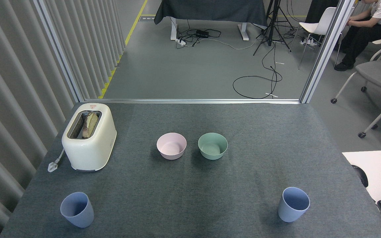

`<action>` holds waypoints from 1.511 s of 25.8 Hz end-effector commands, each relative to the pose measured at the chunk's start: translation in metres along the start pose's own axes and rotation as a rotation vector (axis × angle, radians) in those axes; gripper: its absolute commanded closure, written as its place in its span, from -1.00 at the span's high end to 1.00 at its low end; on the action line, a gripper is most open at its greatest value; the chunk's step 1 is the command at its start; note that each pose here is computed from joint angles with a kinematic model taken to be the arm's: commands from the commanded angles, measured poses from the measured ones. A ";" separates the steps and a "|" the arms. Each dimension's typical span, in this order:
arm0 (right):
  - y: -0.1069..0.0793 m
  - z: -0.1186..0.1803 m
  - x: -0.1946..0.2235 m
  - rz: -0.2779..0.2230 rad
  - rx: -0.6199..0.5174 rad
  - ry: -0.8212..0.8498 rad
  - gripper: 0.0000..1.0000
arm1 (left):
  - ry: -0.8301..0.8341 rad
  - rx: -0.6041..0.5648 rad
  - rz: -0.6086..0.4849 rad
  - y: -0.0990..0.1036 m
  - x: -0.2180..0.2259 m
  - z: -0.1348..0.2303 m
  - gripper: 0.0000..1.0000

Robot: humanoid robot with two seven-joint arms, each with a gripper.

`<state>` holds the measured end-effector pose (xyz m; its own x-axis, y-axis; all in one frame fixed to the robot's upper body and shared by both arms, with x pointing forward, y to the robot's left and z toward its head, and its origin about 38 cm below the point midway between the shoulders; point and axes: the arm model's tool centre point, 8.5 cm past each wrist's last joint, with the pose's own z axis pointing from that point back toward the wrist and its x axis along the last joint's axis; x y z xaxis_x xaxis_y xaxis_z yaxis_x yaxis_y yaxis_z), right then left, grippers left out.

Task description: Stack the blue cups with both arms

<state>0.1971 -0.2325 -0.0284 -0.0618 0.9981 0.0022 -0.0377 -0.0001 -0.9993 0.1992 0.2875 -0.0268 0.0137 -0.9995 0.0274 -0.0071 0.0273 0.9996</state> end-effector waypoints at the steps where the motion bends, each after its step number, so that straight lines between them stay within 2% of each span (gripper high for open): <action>1: 0.000 0.000 0.002 -0.002 0.001 -0.004 1.00 | 0.030 0.021 0.054 0.003 0.001 -0.006 1.00; 4: 0.000 0.000 0.002 -0.002 0.001 -0.004 1.00 | 0.084 0.035 0.135 0.004 0.003 -0.009 1.00; 7: 0.000 0.000 0.001 -0.001 0.001 -0.001 1.00 | 0.100 0.028 0.151 0.002 0.001 -0.008 1.00; 10: 0.001 0.001 0.001 -0.001 0.002 -0.003 1.00 | 0.105 0.029 0.121 0.001 0.000 -0.013 1.00; 17: 0.002 0.000 0.002 -0.002 0.005 -0.004 1.00 | 0.162 -0.033 -0.042 -0.007 -0.009 -0.041 0.98; 21: 0.003 0.001 0.002 -0.003 0.008 -0.005 1.00 | 0.166 -0.019 -0.043 -0.004 -0.009 -0.053 0.98; 27: 0.004 0.002 0.002 -0.003 0.013 -0.003 1.00 | 0.201 -0.039 -0.053 -0.014 -0.013 -0.067 0.99; 39: 0.005 0.002 0.003 -0.003 0.016 -0.005 1.00 | 0.230 -0.045 -0.041 -0.018 -0.021 -0.103 1.00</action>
<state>0.1946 -0.2303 -0.0333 -0.0664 0.9978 0.0049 -0.0547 0.0012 -0.9985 0.2948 0.3068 -0.0440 0.2324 -0.9725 -0.0164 0.0402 -0.0073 0.9992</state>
